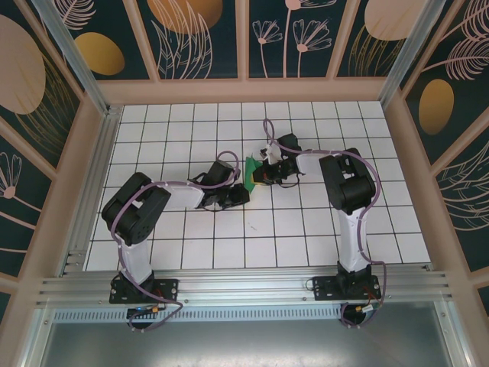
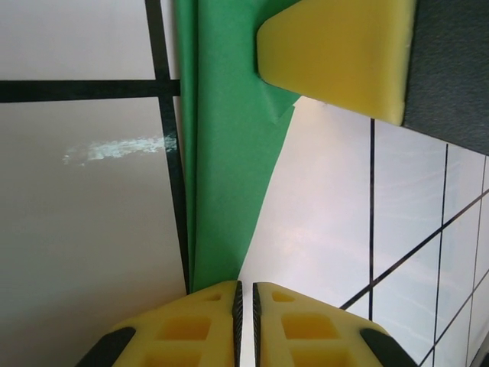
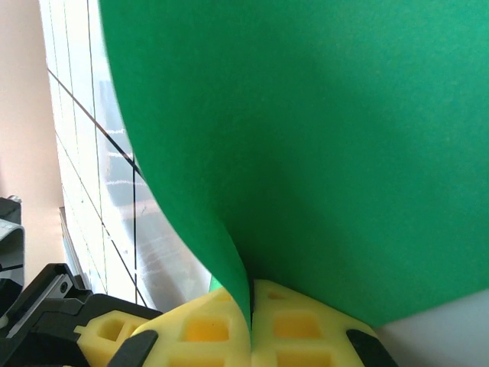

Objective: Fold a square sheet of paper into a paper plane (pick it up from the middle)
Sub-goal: Fold the wing for the fifth time at the center of the table.

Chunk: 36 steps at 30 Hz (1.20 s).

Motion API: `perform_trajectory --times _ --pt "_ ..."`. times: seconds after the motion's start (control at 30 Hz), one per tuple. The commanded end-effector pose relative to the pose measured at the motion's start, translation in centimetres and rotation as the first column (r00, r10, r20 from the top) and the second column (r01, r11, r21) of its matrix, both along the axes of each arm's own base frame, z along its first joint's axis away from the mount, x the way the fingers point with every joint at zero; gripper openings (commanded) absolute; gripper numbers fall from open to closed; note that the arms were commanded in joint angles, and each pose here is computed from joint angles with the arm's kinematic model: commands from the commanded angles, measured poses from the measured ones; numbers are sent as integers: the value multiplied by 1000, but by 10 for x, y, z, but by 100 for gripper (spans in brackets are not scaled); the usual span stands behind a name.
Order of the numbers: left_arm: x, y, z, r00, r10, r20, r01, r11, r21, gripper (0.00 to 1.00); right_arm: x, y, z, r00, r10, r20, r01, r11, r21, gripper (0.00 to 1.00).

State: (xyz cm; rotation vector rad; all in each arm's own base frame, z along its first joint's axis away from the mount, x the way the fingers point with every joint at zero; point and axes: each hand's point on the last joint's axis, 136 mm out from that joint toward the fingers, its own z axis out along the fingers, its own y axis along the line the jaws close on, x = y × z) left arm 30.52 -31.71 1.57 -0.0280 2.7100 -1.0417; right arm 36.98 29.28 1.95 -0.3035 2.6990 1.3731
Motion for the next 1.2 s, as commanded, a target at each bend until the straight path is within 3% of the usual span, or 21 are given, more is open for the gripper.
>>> perform_trajectory --times 0.0,0.43,0.97,1.1,1.17 --pt "-24 8 -29 996 -28 -90 35 997 74 16 3 -15 -50 999 -43 -14 41 991 -131 0" --pt "-22 1 3 999 -35 -41 35 999 11 17 4 -14 -51 999 -47 -17 45 990 -132 0" --pt "-38 17 -38 994 -42 -103 56 989 138 16 7 -13 -49 999 -46 -13 44 991 -128 0" --pt "-28 9 -17 997 -45 -59 51 993 106 16 7 -13 -48 999 -47 -13 45 991 -128 0" --pt "-12 4 12 1000 -14 18 13 998 54 17 7 -12 -46 999 -46 -12 44 991 -127 0"
